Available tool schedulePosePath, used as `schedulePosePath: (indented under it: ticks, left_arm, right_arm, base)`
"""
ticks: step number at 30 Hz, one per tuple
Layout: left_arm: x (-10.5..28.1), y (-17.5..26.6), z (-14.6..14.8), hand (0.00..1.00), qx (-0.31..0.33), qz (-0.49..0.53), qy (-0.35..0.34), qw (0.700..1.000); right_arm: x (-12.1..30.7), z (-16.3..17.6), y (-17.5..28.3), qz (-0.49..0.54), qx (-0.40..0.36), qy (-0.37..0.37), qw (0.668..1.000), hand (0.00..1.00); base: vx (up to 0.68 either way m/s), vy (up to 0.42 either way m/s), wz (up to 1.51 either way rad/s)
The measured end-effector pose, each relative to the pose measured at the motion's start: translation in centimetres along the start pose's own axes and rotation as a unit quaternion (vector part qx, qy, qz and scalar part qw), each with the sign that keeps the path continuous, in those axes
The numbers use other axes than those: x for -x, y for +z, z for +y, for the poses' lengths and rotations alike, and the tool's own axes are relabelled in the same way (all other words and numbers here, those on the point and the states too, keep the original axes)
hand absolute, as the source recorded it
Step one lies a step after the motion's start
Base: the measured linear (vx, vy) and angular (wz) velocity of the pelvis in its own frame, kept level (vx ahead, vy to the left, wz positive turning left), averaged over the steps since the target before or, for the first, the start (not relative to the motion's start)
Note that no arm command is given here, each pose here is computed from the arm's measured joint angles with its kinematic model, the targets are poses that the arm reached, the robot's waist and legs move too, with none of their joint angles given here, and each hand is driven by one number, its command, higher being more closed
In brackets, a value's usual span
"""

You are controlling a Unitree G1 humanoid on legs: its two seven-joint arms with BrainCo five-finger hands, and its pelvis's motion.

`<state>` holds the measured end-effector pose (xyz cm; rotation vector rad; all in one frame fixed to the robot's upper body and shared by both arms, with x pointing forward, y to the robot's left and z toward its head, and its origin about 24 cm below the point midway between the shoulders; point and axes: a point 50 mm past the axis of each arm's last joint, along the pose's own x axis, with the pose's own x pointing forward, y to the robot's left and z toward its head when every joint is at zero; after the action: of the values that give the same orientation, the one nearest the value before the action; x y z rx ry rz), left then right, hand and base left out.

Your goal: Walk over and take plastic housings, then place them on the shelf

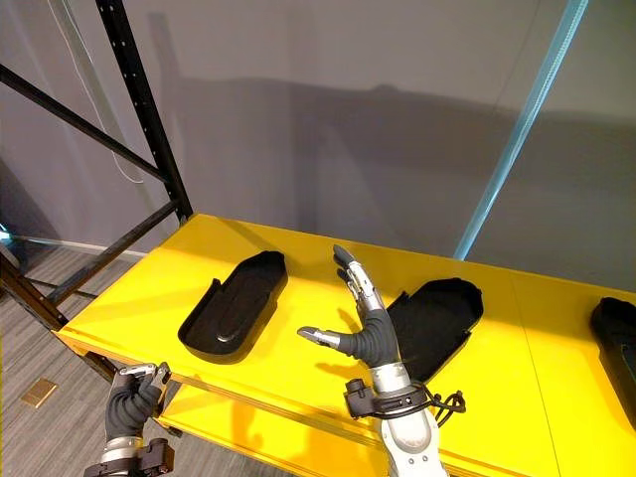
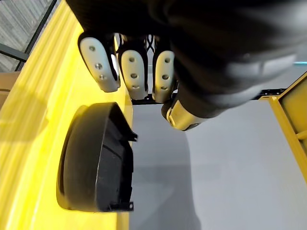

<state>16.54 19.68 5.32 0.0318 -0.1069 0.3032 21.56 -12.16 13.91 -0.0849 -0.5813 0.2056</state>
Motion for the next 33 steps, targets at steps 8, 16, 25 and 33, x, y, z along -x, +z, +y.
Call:
schedulePosePath:
  ticks: [8,16,25,33]
  left_arm:
    - [-0.2,-0.8,0.2,1.00,-0.011,0.017,0.007,1.000]
    - [-1.6,-1.4,-0.4,1.00,-0.009,0.022,0.002,1.000]
    - [-2.9,-2.3,-0.5,1.00,-0.011,0.033,0.013,0.999]
    - [-3.2,-3.9,0.1,1.00,-0.024,0.069,0.025,0.997]
  right_arm:
    - [0.2,-0.6,-0.2,0.007,0.007,-0.008,1.000,0.00]
    - [0.4,-0.7,-0.5,0.015,-0.008,-0.009,1.000,0.00]
    - [0.6,-0.7,-1.2,0.030,-0.014,-0.003,0.999,0.00]
    - [0.9,-0.7,-1.3,0.034,-0.031,-0.004,0.999,0.00]
  base:
    - [-0.01,0.007,-0.07]
    - [-0.01,0.008,-0.05]
    - [-0.01,0.012,-0.09]
    - [-0.02,0.013,-0.09]
